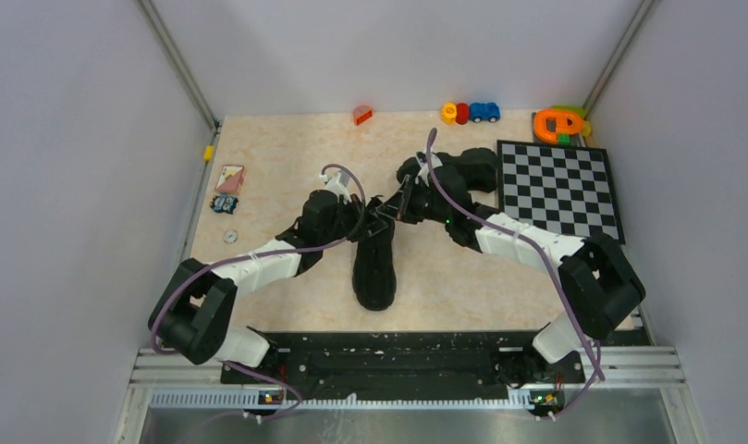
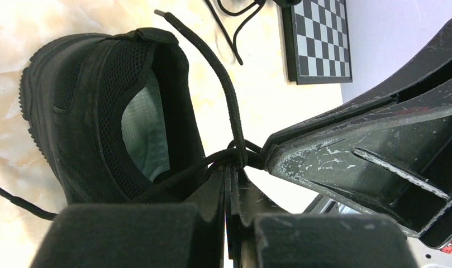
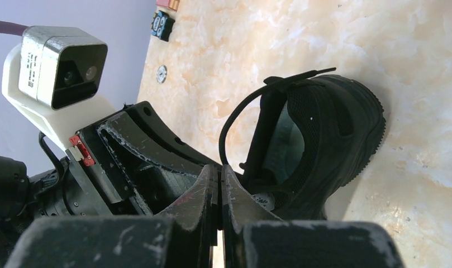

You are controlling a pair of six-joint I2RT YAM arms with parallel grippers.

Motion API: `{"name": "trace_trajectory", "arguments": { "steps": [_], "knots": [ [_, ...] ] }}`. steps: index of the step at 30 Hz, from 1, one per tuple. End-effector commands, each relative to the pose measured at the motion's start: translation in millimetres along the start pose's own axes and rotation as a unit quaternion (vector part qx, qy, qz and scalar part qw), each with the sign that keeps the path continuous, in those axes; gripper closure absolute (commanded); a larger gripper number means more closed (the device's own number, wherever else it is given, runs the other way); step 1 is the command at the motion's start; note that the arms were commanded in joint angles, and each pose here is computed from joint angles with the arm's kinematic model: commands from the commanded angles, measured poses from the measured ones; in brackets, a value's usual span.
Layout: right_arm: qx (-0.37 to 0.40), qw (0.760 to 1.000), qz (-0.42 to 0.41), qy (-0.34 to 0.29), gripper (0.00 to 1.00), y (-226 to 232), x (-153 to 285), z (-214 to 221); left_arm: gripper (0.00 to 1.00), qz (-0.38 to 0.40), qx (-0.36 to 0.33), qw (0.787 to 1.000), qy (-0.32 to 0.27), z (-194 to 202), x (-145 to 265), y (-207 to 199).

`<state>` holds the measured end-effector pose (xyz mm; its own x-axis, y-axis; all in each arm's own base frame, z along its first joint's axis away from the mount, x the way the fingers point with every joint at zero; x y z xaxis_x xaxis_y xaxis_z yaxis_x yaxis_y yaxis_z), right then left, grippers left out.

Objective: Tie the shoes
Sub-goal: Cross the shoelace with the shoelace.

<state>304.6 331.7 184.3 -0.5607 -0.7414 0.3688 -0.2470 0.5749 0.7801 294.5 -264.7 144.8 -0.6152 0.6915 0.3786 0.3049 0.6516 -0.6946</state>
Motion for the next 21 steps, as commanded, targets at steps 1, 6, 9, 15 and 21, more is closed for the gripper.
{"name": "trace_trajectory", "arguments": {
  "steps": [1, 6, 9, 15, 21],
  "knots": [
    [0.011, 0.998, -0.054, -0.039, 1.0, 49, 12, -23, 1.0, -0.005, -0.03, 0.999, -0.036, -20, -7, -4],
    [0.001, 0.998, -0.049, -0.032, 1.0, 50, 12, -16, 1.0, -0.016, -0.045, 0.998, -0.047, -25, -10, 0],
    [-0.009, 0.998, -0.05, -0.027, 1.0, 52, 11, -10, 1.0, -0.019, -0.049, 0.998, -0.043, -25, -15, 3],
    [-0.039, 0.997, -0.052, -0.028, 1.0, 52, 14, 1, 1.0, -0.025, -0.071, 0.996, -0.054, -26, -21, 11],
    [-0.057, 0.996, -0.051, -0.05, 1.0, 57, 21, -4, 1.0, 0.005, -0.098, 0.994, -0.058, -23, -25, 7]
  ]
}}
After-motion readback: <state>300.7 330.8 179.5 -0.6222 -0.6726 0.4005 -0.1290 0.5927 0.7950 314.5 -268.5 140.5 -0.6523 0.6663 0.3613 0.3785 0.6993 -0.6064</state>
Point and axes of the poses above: each gripper's point midway between its finger pads, its own x axis back along the fingers, its own y axis along the line the jaws close on, z = x × y, the point moved 2 cm from there along x, back along the fingers, and after that the axes turned 6 degrees about -x, right-handed, at the moved point
